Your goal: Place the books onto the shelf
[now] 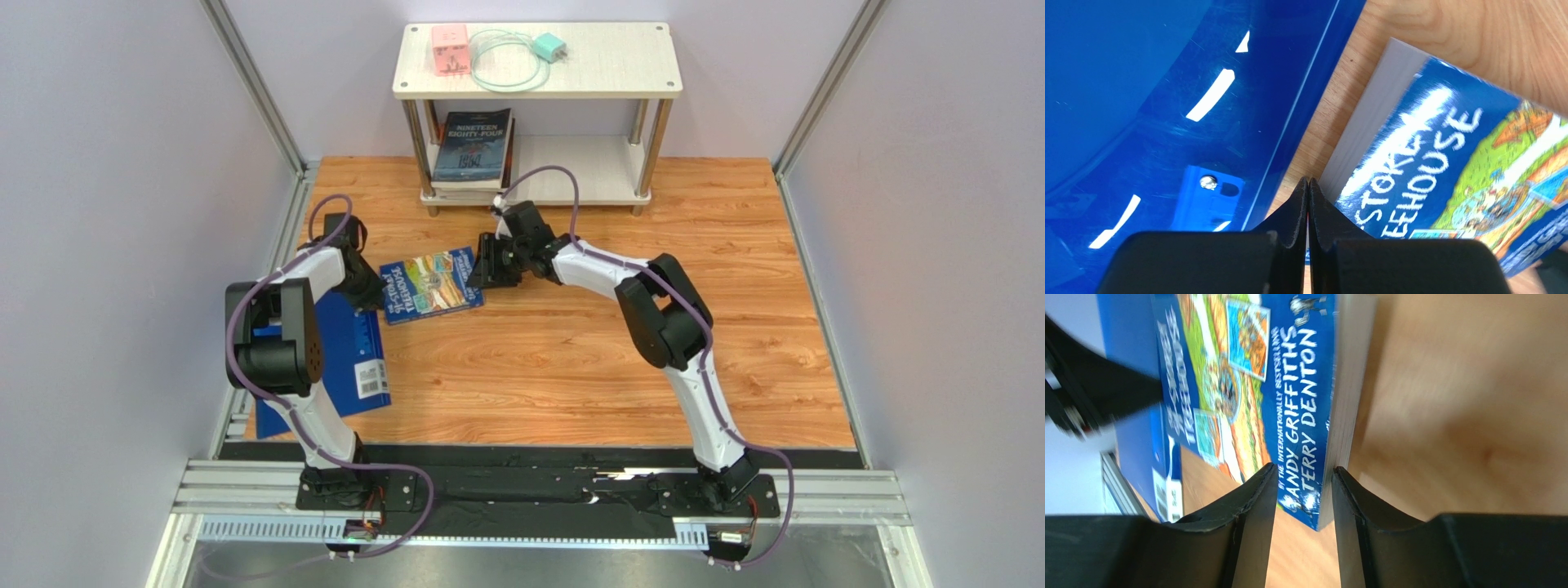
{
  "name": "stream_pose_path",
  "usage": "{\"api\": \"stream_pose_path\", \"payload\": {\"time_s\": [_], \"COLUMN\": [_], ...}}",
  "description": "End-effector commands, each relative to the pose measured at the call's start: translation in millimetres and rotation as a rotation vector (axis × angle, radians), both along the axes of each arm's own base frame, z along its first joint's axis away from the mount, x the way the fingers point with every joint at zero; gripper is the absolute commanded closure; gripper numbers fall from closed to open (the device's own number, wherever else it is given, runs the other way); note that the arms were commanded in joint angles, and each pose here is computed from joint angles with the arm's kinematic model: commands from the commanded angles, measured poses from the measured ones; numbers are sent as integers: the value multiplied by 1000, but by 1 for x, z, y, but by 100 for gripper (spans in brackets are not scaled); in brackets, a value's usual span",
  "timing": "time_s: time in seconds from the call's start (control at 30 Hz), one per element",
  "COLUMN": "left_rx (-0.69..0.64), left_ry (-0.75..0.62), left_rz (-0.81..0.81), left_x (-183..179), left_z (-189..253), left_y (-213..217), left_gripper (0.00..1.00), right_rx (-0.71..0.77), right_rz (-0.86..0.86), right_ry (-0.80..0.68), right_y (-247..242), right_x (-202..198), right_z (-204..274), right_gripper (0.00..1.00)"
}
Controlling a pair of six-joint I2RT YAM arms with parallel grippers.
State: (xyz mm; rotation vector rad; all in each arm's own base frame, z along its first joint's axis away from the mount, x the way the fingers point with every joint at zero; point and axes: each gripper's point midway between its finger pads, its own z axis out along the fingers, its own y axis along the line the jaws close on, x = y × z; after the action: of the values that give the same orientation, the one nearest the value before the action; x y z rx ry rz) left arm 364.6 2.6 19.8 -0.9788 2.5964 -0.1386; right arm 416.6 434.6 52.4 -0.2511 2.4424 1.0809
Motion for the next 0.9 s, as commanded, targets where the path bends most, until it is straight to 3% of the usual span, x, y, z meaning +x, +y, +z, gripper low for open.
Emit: {"api": "stream_pose_path", "payload": {"time_s": [0.0,0.13,0.37,0.47,0.57,0.7,0.87], "left_rx": [-84,-93,-93,-57,40,172,104], "left_ry": [-74,-103,-186,-199,-222,-165,-166], "left_rz": [-95,-164,-369,-380,-336,-308,-298], "left_x": [19,26,46,52,53,26,-13], "left_z": [16,23,53,68,88,109,111], "left_y": [-24,-37,-88,-97,-78,-49,-56], "left_gripper": [100,100,100,100,100,100,100], "right_rx": [7,-17,0,-18,-46,-78,-86], "right_rz": [243,332,472,437,392,321,264], "right_ry": [57,137,71,29,-39,-117,-153], "right_y": [30,20,22,16,5,-13,-29], "right_x": [-103,-162,-239,-235,-222,-193,-136], "right_z": [18,7,40,49,60,72,75], "right_gripper": [59,60,60,60,59,56,48]}}
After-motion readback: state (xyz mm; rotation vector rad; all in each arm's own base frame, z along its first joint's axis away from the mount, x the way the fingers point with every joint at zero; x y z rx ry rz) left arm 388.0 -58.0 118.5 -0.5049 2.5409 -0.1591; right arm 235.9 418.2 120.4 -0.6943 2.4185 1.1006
